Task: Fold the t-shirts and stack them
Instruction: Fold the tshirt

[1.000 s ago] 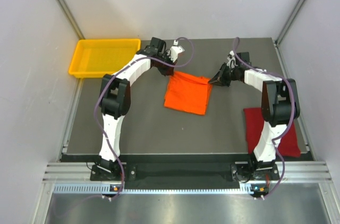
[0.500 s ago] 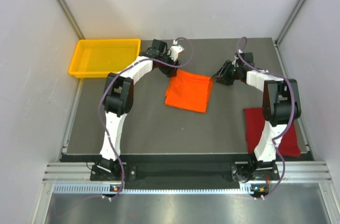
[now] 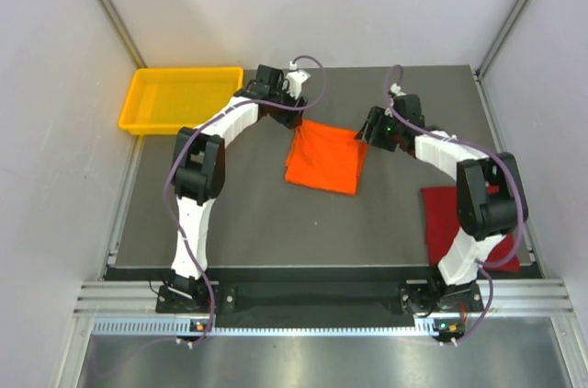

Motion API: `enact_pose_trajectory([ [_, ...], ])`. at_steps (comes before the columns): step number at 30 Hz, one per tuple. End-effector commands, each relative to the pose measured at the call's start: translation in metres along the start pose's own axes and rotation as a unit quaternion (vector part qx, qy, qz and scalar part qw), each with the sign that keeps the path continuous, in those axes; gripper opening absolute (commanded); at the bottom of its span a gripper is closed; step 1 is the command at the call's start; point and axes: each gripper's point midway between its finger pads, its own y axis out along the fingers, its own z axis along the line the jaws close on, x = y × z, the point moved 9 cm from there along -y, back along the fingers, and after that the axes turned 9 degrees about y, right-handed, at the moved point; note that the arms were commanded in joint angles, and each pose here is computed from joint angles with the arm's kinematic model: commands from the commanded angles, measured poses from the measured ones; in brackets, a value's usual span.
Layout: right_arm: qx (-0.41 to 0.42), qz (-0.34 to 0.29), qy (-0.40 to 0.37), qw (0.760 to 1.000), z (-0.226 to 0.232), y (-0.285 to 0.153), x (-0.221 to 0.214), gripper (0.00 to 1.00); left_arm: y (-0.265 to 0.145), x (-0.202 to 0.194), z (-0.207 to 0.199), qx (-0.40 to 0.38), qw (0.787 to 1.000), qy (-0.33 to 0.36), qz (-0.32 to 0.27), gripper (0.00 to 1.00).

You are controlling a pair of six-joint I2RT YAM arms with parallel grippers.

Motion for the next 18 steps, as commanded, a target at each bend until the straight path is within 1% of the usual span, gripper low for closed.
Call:
enact_pose_trajectory([
  [1,-0.006,-0.023,-0.046,0.999,0.012,0.016,0.014,0.58,-0.011,0.025,-0.001,-0.015,0.998,0.006,-0.061,0.64],
  [3,-0.017,-0.024,-0.046,0.998,0.012,0.029,0.021,0.52,-0.007,0.029,0.002,-0.011,0.998,0.003,-0.066,0.63],
  [4,-0.020,-0.016,-0.046,0.999,0.011,0.036,0.018,0.48,0.000,0.025,0.002,-0.017,0.998,0.001,-0.062,0.61],
  [5,-0.014,-0.019,-0.047,0.999,0.015,0.038,0.023,0.39,0.003,0.025,0.002,-0.021,0.998,0.001,-0.063,0.60],
  [7,-0.001,-0.021,-0.043,0.999,0.017,0.042,0.024,0.26,0.010,0.024,0.003,-0.025,0.997,-0.006,-0.069,0.56],
  [8,0.000,-0.029,-0.042,0.999,0.017,0.045,0.026,0.13,0.012,0.024,0.003,-0.025,0.997,-0.008,-0.071,0.55],
  [10,-0.002,-0.034,-0.037,0.999,0.016,0.049,0.026,0.05,0.018,0.023,0.003,-0.026,0.997,-0.010,-0.077,0.51],
  [11,-0.004,-0.035,-0.034,0.999,0.015,0.051,0.027,0.00,0.021,0.023,0.002,-0.027,0.997,-0.010,-0.077,0.49],
  [13,-0.022,-0.032,-0.028,0.999,0.010,0.054,0.027,0.00,0.025,0.021,0.000,-0.032,0.997,-0.010,-0.074,0.45],
  [14,-0.032,-0.030,-0.025,0.999,0.008,0.053,0.025,0.00,0.026,0.020,-0.002,-0.040,0.996,-0.009,-0.074,0.45],
  [18,-0.057,-0.064,-0.004,0.996,0.000,0.040,0.029,0.00,0.025,0.023,-0.005,-0.036,0.996,-0.009,-0.078,0.45],
])
